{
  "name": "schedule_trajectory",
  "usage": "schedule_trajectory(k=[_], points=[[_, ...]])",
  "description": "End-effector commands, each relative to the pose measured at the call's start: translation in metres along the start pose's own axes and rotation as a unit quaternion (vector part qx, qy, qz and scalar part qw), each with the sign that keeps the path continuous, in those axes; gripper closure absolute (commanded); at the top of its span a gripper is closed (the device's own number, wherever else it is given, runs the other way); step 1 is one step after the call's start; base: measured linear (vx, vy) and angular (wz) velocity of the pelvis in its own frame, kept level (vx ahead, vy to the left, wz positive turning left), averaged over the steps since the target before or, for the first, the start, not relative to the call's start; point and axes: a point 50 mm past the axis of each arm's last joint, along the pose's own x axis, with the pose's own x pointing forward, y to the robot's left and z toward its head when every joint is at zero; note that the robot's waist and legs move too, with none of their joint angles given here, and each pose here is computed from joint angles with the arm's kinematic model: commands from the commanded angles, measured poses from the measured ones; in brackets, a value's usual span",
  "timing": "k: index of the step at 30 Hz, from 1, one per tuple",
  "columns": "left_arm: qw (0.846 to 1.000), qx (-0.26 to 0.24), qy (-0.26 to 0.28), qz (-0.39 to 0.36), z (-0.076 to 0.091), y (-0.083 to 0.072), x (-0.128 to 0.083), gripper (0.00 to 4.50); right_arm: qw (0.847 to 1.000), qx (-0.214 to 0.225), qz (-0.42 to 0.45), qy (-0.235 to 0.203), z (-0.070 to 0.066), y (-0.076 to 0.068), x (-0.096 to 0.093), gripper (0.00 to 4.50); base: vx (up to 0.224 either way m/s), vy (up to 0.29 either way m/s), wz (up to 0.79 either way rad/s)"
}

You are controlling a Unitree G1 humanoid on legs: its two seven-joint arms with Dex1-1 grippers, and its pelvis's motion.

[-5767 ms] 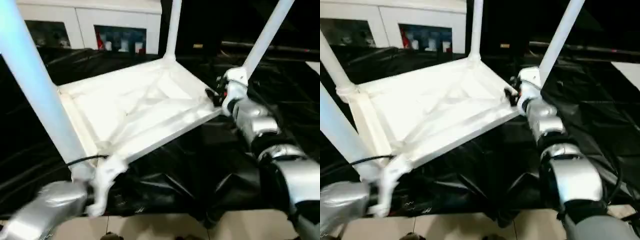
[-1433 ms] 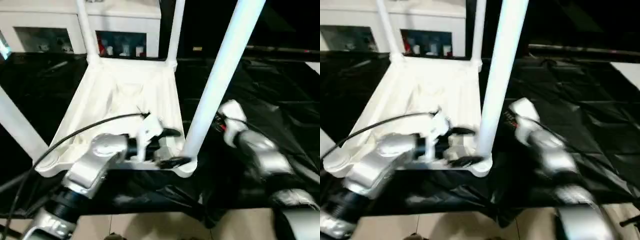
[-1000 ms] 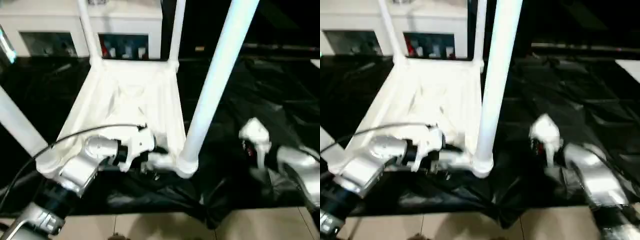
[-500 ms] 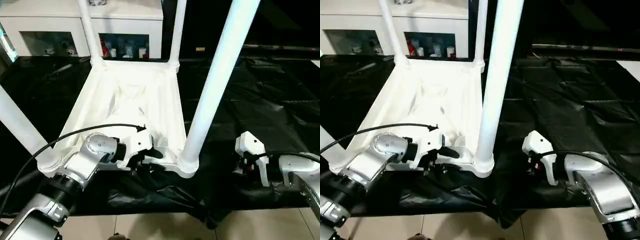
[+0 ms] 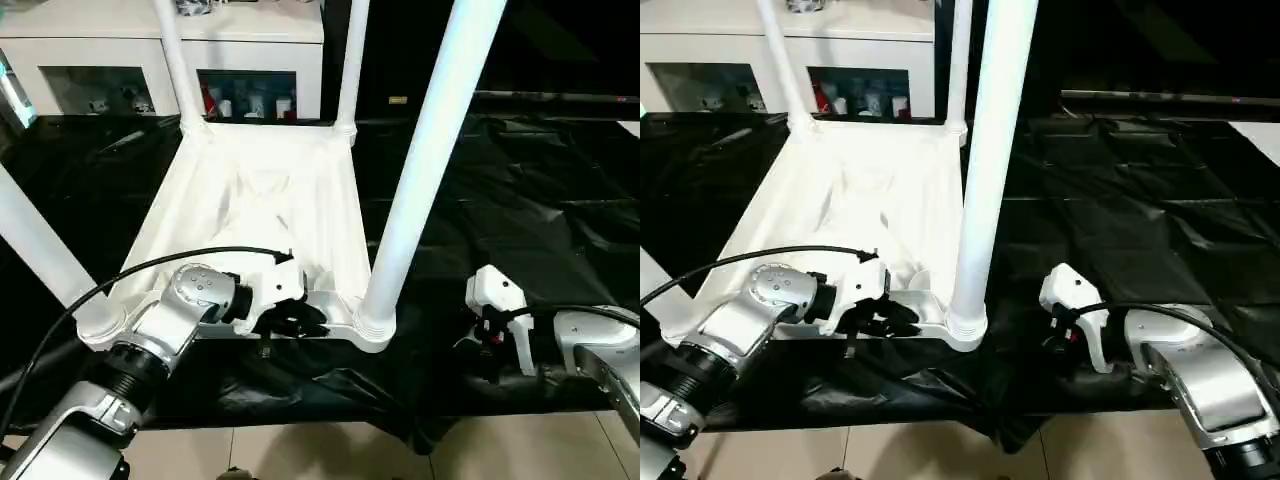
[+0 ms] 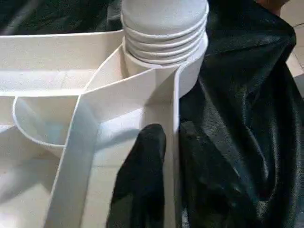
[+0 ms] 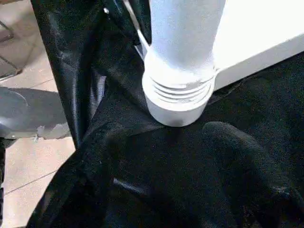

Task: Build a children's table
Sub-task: Rotate leg to tighten

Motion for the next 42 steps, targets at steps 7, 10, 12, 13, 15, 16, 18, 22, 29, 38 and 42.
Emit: schedule_trajectory(k=[7,10,12,13,15,16,18,22,29,38,42], points=[[0.998,-0.023,0.058,0.023,-0.018,0.001,-0.008,4.50,1.000,-0.005,-0.015,-0.009,0.006,-0.004,0.001,1.20,0.000,0.000,0.00],[0.996,-0.048,0.054,0.053,-0.019,0.003,-0.008,4.50,0.999,0.002,-0.034,-0.021,0.008,-0.008,0.003,0.93,0.000,0.000,0.00],[0.993,-0.076,0.035,0.084,-0.016,0.007,-0.007,4.50,0.998,0.004,-0.055,-0.032,0.009,-0.013,0.006,0.86,0.000,0.000,0.00],[0.991,-0.087,0.028,0.094,-0.015,0.007,-0.006,4.50,0.997,0.005,-0.068,-0.037,0.010,-0.016,0.008,0.81,0.000,0.000,0.00],[0.987,-0.108,0.015,0.114,-0.011,0.008,-0.004,4.50,0.994,0.005,-0.099,-0.050,0.013,-0.023,0.013,0.61,0.000,0.000,0.00],[0.986,-0.114,0.012,0.121,-0.011,0.007,-0.003,4.50,0.992,0.004,-0.112,-0.057,0.015,-0.026,0.016,0.50,0.000,0.000,0.00],[0.986,-0.114,0.011,0.123,-0.010,0.005,-0.002,4.50,0.991,0.002,-0.118,-0.066,0.017,-0.027,0.019,0.36,-0.022,0.036,-0.19],[0.990,-0.101,0.000,0.102,-0.008,-0.005,0.003,4.50,0.989,0.000,-0.120,-0.084,0.026,-0.033,0.031,0.04,-0.006,0.009,-0.05],[0.996,-0.050,0.007,0.077,-0.003,-0.011,0.003,4.50,0.990,-0.021,-0.121,-0.072,0.033,-0.048,0.051,0.04,0.000,0.000,0.00],[0.996,-0.036,0.013,0.076,0.001,-0.005,-0.002,4.50,0.997,-0.034,-0.036,-0.060,0.036,-0.046,0.062,0.04,0.000,0.000,0.00],[0.997,-0.032,0.011,0.073,0.003,-0.002,-0.003,4.50,0.997,-0.038,-0.026,-0.062,0.037,-0.047,0.064,0.04,0.000,0.000,0.00]])
